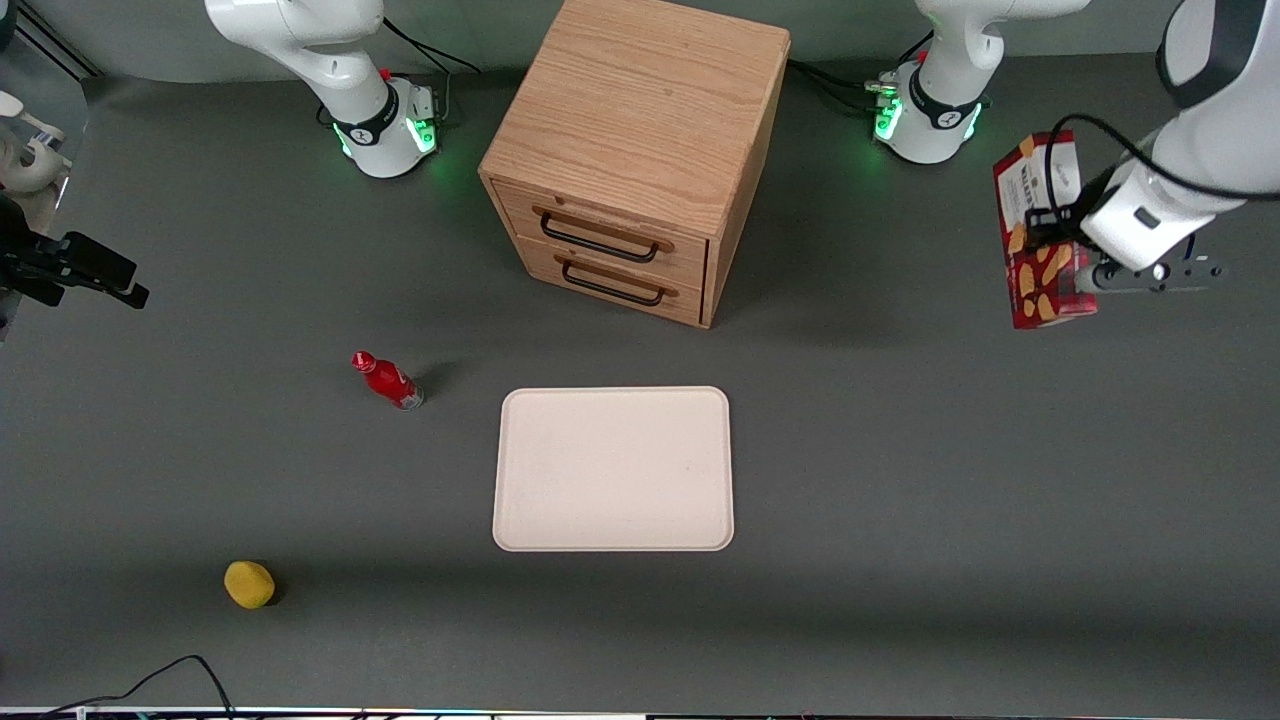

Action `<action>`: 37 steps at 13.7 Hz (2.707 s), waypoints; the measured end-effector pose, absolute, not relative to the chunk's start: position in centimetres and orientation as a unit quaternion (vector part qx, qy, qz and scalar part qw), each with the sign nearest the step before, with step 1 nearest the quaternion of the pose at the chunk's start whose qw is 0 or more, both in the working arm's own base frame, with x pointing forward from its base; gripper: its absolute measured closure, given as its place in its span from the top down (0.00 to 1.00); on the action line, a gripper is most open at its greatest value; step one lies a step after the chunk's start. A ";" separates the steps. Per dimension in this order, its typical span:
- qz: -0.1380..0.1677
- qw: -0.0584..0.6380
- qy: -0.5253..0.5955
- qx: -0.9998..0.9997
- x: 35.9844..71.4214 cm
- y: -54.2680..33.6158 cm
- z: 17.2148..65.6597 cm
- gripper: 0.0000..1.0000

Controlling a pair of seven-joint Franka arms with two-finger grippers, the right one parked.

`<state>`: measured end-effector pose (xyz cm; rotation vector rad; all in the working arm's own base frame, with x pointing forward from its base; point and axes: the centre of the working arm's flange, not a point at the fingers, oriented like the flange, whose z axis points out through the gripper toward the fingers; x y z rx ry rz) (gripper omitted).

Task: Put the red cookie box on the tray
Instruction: 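Carry the box with the left gripper over the cream tray, then lower the box onto the tray and open the left gripper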

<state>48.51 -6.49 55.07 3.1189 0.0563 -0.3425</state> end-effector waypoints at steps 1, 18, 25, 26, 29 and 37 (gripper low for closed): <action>-0.106 0.007 0.023 0.994 48.5 -7.9 55.6 0.30; 0.014 0.033 0.197 0.980 58.9 -43.1 45.3 0.30; 0.054 0.005 0.196 0.979 61.3 -45.6 33.0 0.30; 0.056 0.010 0.192 0.980 61.5 -45.9 31.5 0.30; 0.056 0.024 0.184 0.981 61.4 -46.8 28.1 0.29; 0.053 0.030 0.168 0.984 60.2 -47.8 24.5 0.29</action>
